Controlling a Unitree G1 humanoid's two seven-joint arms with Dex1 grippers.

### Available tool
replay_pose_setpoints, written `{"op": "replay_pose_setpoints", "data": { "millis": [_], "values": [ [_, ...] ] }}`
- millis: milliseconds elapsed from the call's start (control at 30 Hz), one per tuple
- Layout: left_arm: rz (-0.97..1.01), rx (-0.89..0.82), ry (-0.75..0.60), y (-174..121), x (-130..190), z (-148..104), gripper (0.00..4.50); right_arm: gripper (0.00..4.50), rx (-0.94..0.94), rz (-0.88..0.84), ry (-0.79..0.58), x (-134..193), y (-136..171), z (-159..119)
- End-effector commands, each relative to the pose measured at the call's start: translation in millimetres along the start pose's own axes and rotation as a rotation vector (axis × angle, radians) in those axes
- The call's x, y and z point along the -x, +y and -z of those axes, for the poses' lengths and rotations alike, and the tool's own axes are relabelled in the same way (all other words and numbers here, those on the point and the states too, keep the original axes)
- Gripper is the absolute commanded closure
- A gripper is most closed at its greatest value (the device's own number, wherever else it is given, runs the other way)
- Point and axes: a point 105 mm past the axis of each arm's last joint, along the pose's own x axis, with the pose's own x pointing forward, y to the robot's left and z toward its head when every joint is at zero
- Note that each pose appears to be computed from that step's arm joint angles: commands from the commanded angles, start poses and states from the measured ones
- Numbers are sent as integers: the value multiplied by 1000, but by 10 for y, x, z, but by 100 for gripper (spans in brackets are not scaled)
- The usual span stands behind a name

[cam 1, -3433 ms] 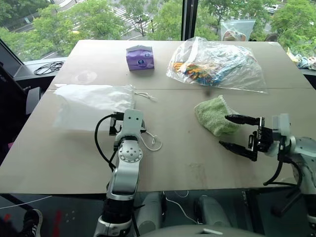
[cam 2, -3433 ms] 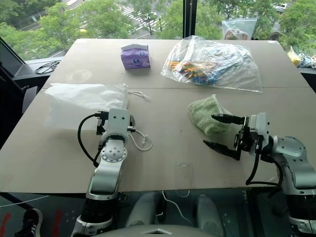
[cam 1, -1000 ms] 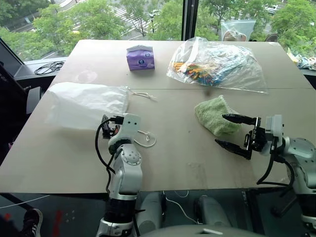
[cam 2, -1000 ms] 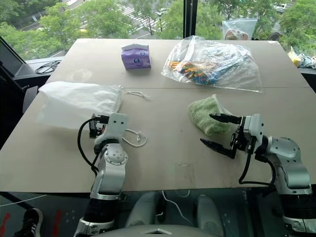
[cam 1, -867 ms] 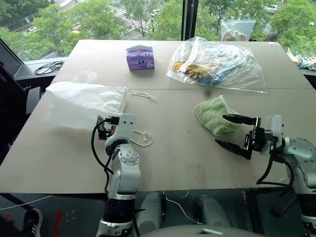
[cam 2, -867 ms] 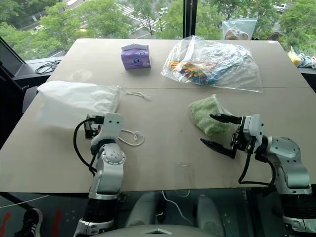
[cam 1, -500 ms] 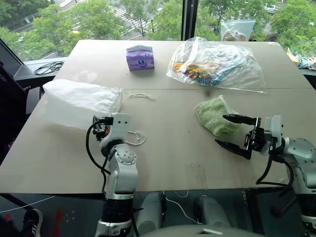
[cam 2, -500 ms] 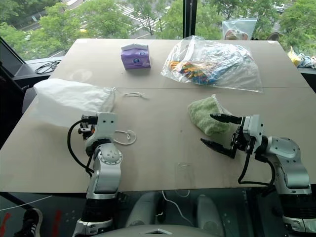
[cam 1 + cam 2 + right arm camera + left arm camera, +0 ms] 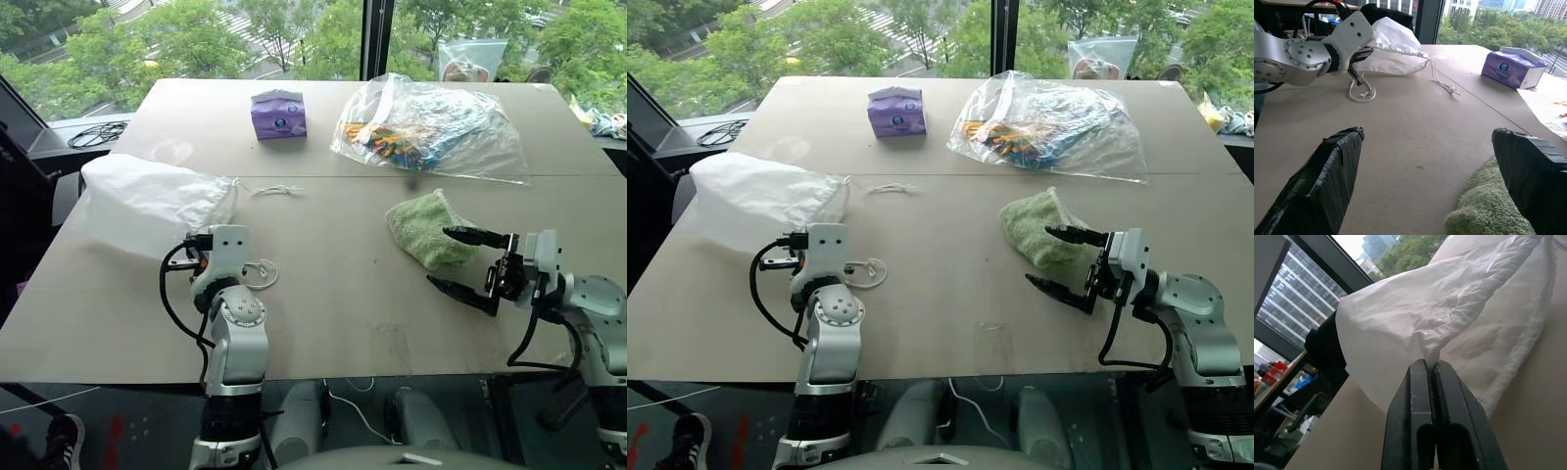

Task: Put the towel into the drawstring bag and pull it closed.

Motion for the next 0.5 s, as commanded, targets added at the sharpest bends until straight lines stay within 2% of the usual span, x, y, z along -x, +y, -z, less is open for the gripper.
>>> {"op": "replay_pose_setpoints", "data": {
  "millis": [33,100,167,300,400,500],
  "values": [
    [69,81,-142,-32,47,-355,447,0,80,62,-2,26,-131,-112],
    [158,96,-173,-147,88,-464,447,0,112,136,45,15,-258,-74],
    [218,181,-148,-227,120,-523,447,0,138,211,87,3,-387,-40],
    [403,319,-146,-445,256,-737,447,0,176,248,147,-97,-532,-9],
    [500,521,-45,-531,299,-801,447,0,196,278,307,-172,-642,161],
    [535,570,-31,-531,281,-867,447,0,162,336,424,-166,-736,277]
  ]
}}
